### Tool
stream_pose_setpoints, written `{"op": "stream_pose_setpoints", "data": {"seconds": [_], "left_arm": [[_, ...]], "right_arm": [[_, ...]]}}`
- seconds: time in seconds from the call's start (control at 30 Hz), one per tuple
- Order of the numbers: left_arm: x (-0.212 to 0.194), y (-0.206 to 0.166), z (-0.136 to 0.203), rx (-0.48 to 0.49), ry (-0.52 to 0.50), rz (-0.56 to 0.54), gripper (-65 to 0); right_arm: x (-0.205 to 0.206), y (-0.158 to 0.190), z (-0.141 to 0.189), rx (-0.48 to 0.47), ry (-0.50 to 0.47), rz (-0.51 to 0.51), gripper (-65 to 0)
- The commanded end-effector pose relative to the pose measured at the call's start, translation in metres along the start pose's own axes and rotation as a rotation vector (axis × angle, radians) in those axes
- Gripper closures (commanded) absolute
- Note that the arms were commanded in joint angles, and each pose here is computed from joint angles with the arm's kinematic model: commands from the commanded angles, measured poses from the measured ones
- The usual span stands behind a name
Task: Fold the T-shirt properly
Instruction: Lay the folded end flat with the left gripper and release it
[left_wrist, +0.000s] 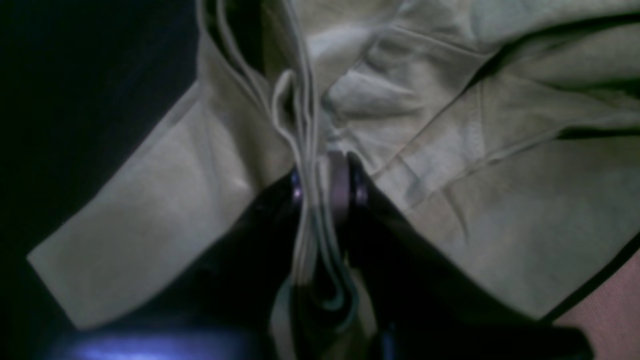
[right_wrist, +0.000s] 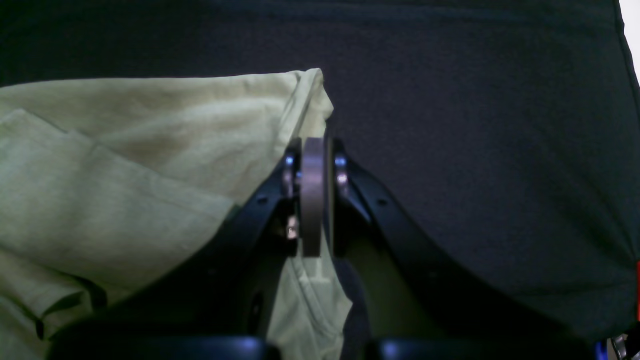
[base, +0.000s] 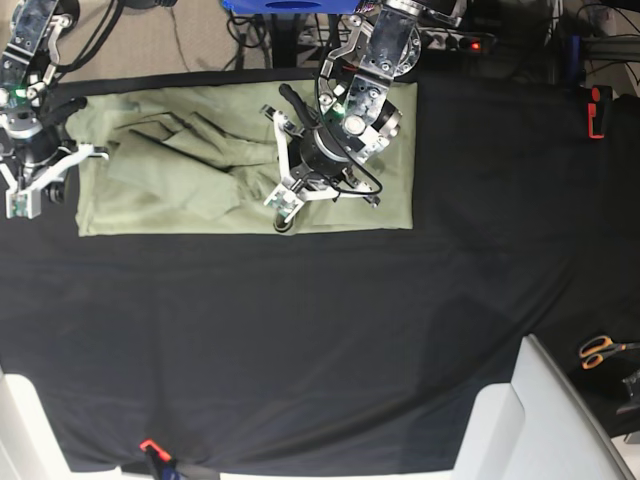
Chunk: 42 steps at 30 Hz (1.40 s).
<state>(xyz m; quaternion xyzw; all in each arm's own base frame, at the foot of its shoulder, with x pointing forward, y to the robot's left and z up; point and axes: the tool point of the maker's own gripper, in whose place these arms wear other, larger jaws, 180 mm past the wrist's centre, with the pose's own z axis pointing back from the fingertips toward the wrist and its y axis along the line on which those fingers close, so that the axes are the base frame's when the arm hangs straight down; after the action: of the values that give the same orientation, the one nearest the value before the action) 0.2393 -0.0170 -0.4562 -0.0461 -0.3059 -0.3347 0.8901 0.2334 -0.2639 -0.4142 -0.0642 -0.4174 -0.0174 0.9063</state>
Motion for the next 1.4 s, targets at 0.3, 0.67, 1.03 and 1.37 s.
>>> {"op": "stream_pose_setpoints", "data": {"seconds": [0.3, 0.67, 1.03, 1.37], "left_arm": [[0.017, -0.001, 0.002, -0.002, -0.050, 0.002, -29.9], [0.057, -0.080, -0.005, -0.185, -0.118, -0.200, -35.4], [0.071, 0.025, 0.012, -0.033, -0.120, -0.008, 0.0], [-0.037, 0.108, 0.053, 0.173, 0.001, 0.067, 0.0]], "right_arm": [[0.016, -0.004, 0.001, -0.006, -0.054, 0.005, -2.3], [0.016, -0.004, 0.001, -0.006, -0.054, 0.005, -2.3], [0.020, -0.004, 0.002, -0.007, -0.064, 0.009, -2.3], [0.029, 0.008, -0.010, 0.097, -0.007, -0.181, -3.0]]}}
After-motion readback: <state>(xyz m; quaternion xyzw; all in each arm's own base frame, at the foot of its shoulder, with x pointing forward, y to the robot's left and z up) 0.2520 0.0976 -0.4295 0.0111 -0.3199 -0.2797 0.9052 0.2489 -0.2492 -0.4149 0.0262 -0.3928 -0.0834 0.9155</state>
